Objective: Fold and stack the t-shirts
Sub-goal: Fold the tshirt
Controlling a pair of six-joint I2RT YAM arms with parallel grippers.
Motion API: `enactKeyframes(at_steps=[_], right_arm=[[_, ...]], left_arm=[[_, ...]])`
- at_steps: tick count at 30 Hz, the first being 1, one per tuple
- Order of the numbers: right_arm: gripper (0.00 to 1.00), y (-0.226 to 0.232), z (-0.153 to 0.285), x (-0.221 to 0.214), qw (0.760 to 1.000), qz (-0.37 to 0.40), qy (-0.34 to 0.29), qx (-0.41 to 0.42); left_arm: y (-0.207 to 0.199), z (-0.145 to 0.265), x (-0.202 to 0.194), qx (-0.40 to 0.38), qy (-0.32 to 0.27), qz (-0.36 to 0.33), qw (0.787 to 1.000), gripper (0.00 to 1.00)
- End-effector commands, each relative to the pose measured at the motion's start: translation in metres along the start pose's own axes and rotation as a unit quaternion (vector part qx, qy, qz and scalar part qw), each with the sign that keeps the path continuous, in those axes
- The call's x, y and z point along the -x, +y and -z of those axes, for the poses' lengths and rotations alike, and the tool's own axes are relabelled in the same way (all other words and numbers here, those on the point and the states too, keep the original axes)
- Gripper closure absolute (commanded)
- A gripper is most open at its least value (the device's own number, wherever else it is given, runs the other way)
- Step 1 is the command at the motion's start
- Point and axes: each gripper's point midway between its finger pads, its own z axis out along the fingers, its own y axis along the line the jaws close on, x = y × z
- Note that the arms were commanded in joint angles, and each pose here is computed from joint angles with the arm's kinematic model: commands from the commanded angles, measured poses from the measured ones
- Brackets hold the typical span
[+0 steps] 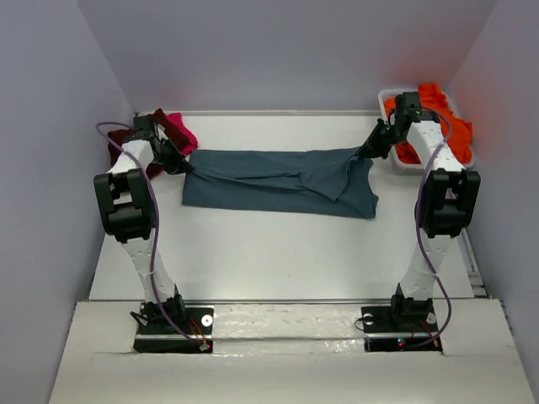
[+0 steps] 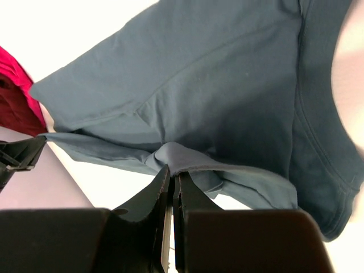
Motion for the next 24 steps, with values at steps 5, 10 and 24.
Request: enactKeyframes(at_steps=[5,10,24], right_arm=[[0.93,0.009,0.005,0.031,1.000,0.001,-0.026,0.011],[0.93,0.007,-0.001,0.039,1.000,-0.005,-0.024,0.013],[0.93,0.012,-0.018,0.058,1.000,-0.002,-0.022,0.022]], left_arm=[[-0.019,0.007,0.019,-0.010,-0.017,-0.019,1.000,0.94],[-0.019,0.006,0.022,-0.006,-0.019,-0.018,1.000,0.94],[-0.015,-0.005,0.030,0.006,-0.018,-0.011,1.000,0.94]])
